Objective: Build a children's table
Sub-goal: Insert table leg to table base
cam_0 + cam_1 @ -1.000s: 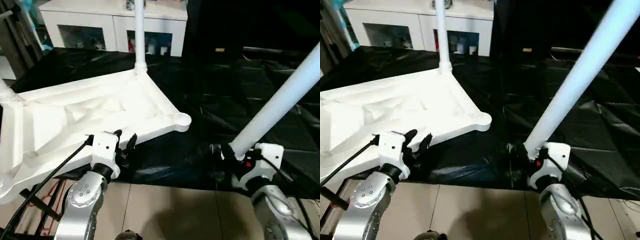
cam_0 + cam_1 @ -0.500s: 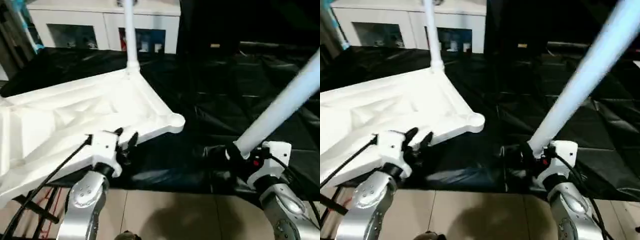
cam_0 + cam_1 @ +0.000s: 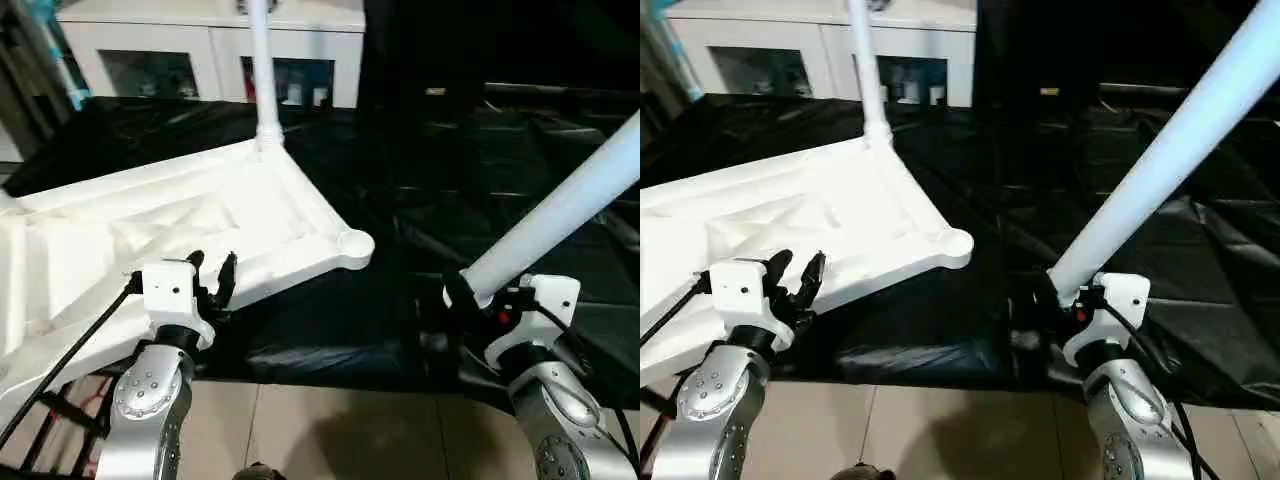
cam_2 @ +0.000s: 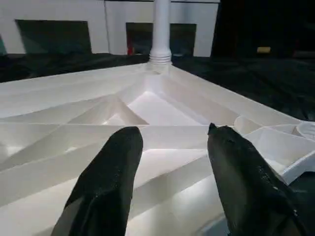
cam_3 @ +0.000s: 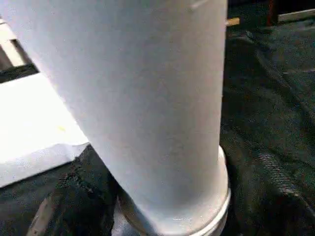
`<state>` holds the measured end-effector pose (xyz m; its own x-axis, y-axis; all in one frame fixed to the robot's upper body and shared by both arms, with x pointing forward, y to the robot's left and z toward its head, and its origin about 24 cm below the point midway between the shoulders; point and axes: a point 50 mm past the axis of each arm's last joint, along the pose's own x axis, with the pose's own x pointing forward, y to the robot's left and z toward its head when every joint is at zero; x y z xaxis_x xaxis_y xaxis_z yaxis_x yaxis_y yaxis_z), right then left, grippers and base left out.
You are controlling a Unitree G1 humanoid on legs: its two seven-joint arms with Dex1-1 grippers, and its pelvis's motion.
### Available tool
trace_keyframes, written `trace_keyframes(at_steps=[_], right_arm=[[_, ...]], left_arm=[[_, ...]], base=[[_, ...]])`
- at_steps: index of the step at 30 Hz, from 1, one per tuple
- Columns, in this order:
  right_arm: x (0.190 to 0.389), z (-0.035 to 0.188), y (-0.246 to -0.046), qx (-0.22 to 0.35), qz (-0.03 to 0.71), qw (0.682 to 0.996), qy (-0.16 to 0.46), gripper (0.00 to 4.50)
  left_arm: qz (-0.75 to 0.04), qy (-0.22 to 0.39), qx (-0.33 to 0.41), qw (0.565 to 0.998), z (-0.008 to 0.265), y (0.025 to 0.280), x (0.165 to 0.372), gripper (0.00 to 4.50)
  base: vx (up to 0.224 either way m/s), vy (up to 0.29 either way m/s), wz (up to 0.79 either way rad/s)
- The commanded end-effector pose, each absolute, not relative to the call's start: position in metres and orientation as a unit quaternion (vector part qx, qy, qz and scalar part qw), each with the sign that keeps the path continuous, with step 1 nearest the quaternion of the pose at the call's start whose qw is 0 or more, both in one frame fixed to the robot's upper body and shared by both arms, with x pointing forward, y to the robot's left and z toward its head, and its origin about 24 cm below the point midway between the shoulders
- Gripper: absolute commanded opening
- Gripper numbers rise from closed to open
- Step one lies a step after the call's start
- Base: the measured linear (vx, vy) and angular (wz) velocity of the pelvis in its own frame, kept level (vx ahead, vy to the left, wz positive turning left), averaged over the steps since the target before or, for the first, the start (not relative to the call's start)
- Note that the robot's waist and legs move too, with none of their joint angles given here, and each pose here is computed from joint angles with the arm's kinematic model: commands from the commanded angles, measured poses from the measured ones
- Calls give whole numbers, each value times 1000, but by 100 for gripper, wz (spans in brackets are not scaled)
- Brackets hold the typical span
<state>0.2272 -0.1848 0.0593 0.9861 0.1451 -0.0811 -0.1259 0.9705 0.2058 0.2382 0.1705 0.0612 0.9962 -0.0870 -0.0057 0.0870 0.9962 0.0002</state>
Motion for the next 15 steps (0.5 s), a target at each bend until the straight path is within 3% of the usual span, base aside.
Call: trace_keyframes(at_steps=[1,15], right_arm=[[227,62,-187,85,56,994,43,263],[227,56,-191,80,50,993,72,263]], left_arm=[[-46,-4,-6,999,64,168,234,250],[-46,2,-4,999,62,168,229,250]], base=[[0,0,0],[0,0,0]])
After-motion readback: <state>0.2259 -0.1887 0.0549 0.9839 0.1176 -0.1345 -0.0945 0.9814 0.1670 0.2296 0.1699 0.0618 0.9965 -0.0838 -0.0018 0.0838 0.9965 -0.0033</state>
